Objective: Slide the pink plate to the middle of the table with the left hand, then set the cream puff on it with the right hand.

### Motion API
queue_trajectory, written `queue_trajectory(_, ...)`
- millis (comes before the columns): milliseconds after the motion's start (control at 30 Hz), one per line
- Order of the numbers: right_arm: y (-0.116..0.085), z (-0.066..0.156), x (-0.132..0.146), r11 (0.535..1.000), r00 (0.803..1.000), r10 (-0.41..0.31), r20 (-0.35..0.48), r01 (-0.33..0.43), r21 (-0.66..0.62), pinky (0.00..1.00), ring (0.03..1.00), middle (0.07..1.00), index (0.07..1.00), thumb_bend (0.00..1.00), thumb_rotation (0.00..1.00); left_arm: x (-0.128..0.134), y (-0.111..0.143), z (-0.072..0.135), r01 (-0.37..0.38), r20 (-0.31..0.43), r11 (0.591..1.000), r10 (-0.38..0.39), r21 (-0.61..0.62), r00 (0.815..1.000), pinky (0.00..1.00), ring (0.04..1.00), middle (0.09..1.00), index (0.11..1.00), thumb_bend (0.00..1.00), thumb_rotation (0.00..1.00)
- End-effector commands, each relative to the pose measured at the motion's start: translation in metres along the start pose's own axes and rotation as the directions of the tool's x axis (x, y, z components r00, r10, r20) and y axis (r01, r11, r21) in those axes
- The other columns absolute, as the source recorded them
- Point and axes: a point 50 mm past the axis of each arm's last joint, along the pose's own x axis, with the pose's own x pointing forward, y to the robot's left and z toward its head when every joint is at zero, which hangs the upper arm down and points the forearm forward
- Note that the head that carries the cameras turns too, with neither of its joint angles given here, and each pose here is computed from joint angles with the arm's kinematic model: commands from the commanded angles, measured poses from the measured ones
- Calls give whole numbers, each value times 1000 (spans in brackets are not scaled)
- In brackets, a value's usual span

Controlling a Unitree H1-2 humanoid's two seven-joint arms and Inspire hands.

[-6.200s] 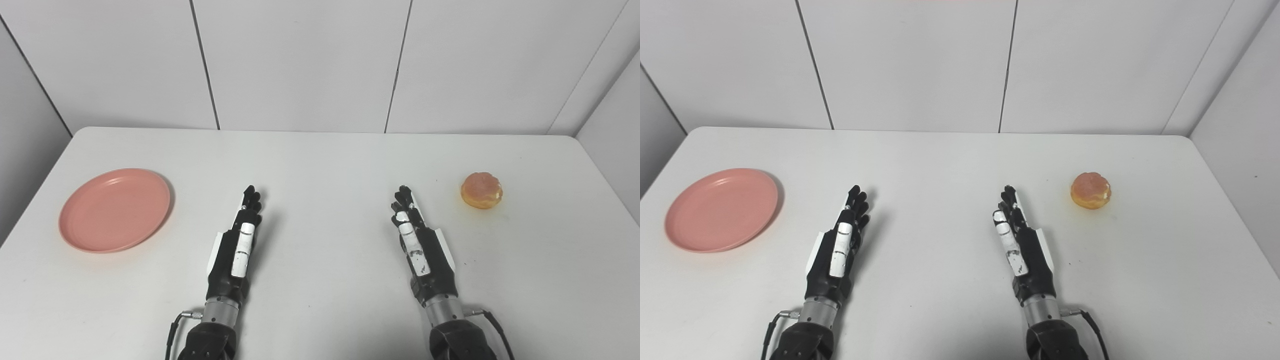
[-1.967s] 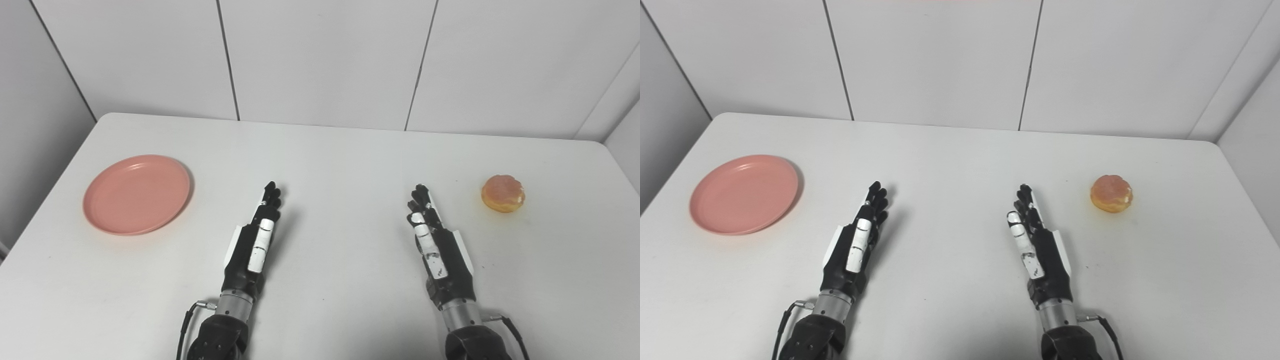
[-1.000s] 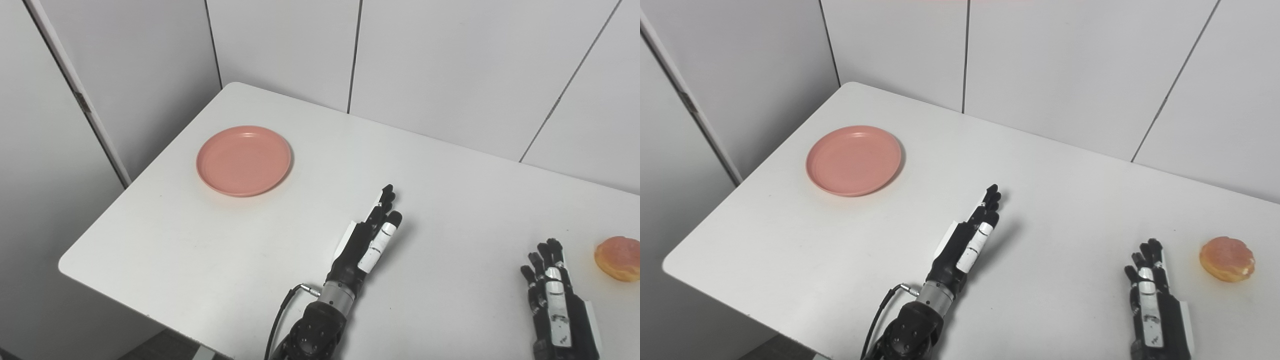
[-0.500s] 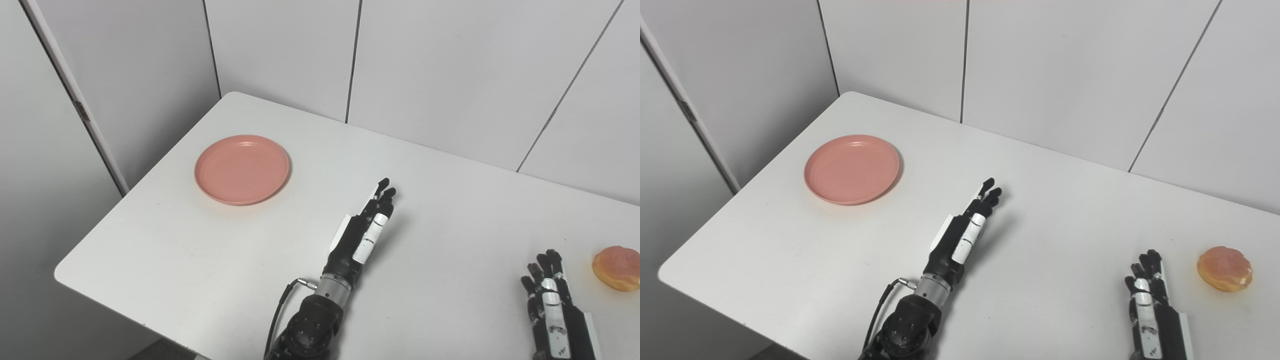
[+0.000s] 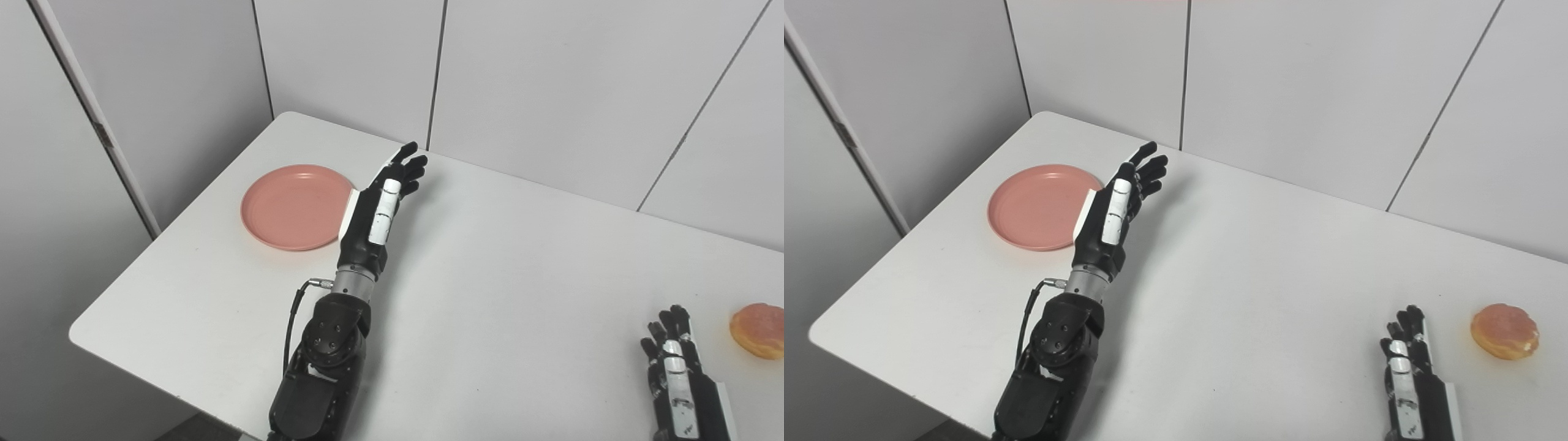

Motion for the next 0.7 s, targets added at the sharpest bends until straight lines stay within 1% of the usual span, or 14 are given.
queue_trajectory(0,0,15,8,1000,997,6,77,-5,-7,1000,1000,1000,1000,449,799,21,11,19,-53,130,998,50,23,990,782,773,762,763,756,1000)
queue_trajectory(33,0,14,8,1000,997,6,77,-6,-4,1000,1000,1000,1000,450,797,24,19,19,-77,146,997,72,30,987,761,752,744,744,748,1000)
queue_trajectory(167,-1,13,8,1000,997,9,74,-8,-6,1000,1000,1000,1000,457,797,31,41,19,-135,170,990,127,37,977,763,755,738,734,776,1000)
queue_trajectory(200,-2,13,8,1000,997,7,71,-7,-6,1000,1000,1000,1000,457,798,33,47,22,-163,181,986,154,35,971,763,756,738,733,779,1000)
queue_trajectory(267,-2,13,8,1000,998,3,70,-3,-5,1000,1000,1000,1000,463,799,34,55,27,-204,198,978,193,40,961,725,735,723,718,781,1000)
queue_trajectory(333,-3,13,8,1000,997,3,72,-2,-7,1000,1000,1000,1000,466,790,36,63,32,-237,206,970,223,44,953,714,721,714,713,786,1000)
queue_trajectory(433,-3,13,9,1000,997,7,76,-6,-13,1000,1000,1000,1000,460,798,37,72,37,-258,209,965,245,38,947,737,721,719,717,805,1000)
queue_trajectory(467,-3,13,9,1000,997,8,77,-7,-13,1000,1000,1000,1000,460,799,38,79,38,-278,217,960,263,41,940,741,720,719,718,807,1000)
queue_trajectory(500,-3,13,9,1000,997,9,77,-8,-14,1000,1000,1000,1000,456,800,39,85,39,-294,227,955,277,45,934,710,710,709,710,827,1000)
queue_trajectory(567,-4,13,9,1000,997,11,74,-10,-11,1000,1000,1000,1000,451,799,40,99,40,-326,243,944,304,53,921,688,699,697,701,838,1000)
queue_trajectory(667,-4,13,9,1000,997,13,73,-12,-16,1000,1000,1000,1000,458,796,42,112,39,-374,231,926,354,52,906,702,696,690,691,901,1000)
